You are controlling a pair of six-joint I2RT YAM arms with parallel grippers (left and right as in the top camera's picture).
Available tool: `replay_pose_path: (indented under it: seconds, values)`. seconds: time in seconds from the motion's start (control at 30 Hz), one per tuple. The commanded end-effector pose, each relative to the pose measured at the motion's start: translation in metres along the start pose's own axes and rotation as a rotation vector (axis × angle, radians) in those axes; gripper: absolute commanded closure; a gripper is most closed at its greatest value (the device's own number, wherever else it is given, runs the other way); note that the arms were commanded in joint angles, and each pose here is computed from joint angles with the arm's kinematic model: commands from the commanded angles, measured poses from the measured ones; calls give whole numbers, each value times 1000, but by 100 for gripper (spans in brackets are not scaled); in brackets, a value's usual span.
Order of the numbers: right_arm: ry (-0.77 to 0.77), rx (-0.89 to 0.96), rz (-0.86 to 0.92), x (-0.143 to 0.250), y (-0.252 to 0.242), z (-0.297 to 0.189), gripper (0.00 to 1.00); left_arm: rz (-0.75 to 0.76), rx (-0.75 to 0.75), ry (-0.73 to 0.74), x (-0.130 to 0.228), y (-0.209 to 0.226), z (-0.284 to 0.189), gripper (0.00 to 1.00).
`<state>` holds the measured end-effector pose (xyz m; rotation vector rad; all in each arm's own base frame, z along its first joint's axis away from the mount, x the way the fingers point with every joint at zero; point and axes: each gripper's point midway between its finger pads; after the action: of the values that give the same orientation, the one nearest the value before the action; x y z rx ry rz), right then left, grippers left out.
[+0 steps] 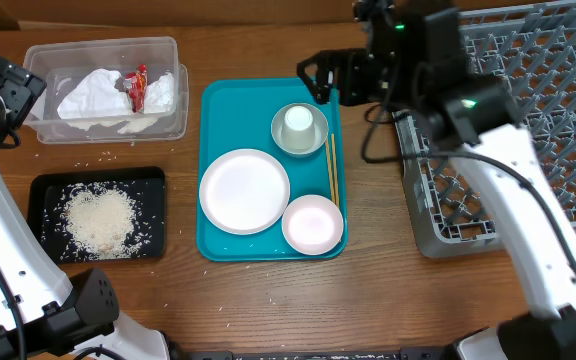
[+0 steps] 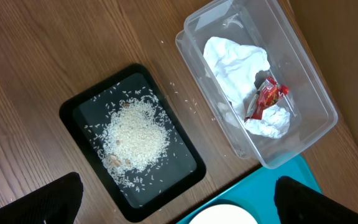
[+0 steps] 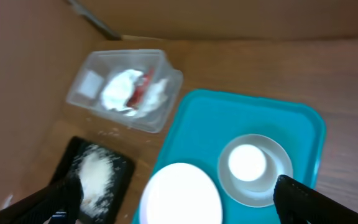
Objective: Sort waste into correct bins and load items into the dishwasher
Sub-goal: 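Reach the right gripper over the teal tray to the white cup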
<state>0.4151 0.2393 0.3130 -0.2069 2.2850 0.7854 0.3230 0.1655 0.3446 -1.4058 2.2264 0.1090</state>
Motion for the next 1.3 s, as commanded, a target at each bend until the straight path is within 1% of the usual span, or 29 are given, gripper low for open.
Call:
replay_pose_path:
  seconds: [0.0, 0.03, 0.1, 0.23, 0.33, 0.47, 0.53, 0.8, 0.93, 1.27]
  values:
    - [-11, 180, 82, 5, -29, 37, 0, -10, -10, 13, 1, 0, 5, 0]
    - [-4, 209, 90, 10, -33, 47, 0, -10, -10, 13, 1, 0, 5, 0]
    - [-4, 286, 108, 19, -43, 67, 4, -10, -10, 13, 1, 0, 5, 0]
    - [-48, 444, 50, 30, -54, 97, 4, -10, -10, 13, 1, 0, 5, 0]
    - [-75, 511, 10, 38, -56, 117, 4, -10, -10, 13, 1, 0, 5, 0]
    - [-74, 586, -27, 54, -64, 140, 4, -10, -10, 13, 1, 0, 5, 0]
    - [-76, 630, -7, 62, -75, 148, 3, -10, -10, 13, 1, 0, 5, 0]
    - [-48, 645, 10, 72, -85, 156, 2, -10, -10, 13, 1, 0, 5, 0]
    - [-1, 594, 34, 86, -81, 166, 2, -10, -10, 13, 1, 0, 5, 0]
    - [54, 613, 45, 106, -92, 177, 0, -10, -10, 13, 1, 0, 5, 0]
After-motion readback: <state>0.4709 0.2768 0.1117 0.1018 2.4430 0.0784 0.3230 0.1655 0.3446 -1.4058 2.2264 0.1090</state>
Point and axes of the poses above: each gripper's point midway between its finger pads, its own z axis out along the fingers, its own y axis along the line the jaws close on, x = y × z, and after that the axes turned 1 degree about z, right-handed
